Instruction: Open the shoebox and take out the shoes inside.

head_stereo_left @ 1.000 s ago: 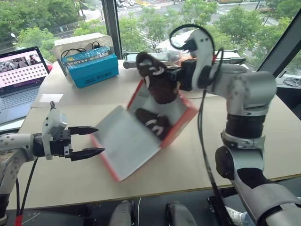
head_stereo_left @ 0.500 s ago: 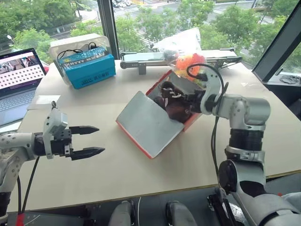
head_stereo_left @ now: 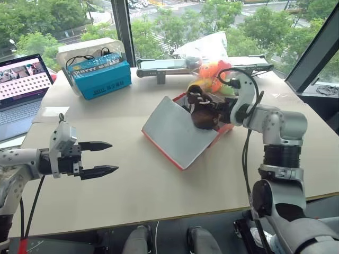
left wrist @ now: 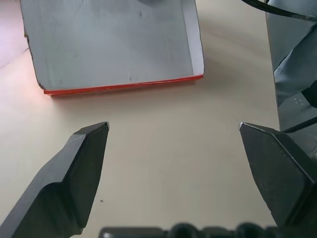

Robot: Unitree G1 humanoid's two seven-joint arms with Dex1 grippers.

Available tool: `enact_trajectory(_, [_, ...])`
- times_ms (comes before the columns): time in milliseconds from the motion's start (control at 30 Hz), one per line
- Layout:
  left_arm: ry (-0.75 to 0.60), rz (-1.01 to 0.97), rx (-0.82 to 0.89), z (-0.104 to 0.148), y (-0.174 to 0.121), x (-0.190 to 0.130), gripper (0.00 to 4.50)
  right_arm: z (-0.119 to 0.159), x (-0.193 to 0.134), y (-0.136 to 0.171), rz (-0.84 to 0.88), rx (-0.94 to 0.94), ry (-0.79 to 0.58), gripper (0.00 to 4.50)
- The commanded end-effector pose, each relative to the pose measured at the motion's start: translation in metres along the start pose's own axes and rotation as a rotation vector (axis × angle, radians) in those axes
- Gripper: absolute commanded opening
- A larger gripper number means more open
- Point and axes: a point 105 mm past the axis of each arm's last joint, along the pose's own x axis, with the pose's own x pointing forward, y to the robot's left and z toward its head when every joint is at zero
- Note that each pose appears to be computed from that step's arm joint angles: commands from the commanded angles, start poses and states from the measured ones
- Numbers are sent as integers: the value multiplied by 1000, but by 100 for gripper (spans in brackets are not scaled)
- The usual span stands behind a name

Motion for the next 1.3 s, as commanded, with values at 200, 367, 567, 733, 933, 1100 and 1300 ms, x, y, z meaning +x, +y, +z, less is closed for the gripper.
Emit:
enact_trajectory(200, [-5,-15,43,8,-1,1,450,54,-2,-31,-82,-155,-105,19])
enact_trajectory(367, [-3,-10,40,7,-1,0,450,92,-8,-28,-71,-237,-152,19])
enact_trajectory(567, [-7,0,40,7,-2,0,450,48,19,-31,-105,-532,12,19])
enact_trajectory(733, [-12,-2,40,9,-3,0,450,-19,47,-30,-84,-821,160,19])
enact_trajectory(933, [-12,-9,42,10,-4,1,450,-59,61,-18,-26,-942,208,19])
enact_trajectory(1100, [-13,-14,38,10,-5,2,450,-77,76,13,75,-889,209,19])
enact_trajectory(1300, [-14,-21,37,10,-7,3,450,-56,77,14,33,-830,161,19])
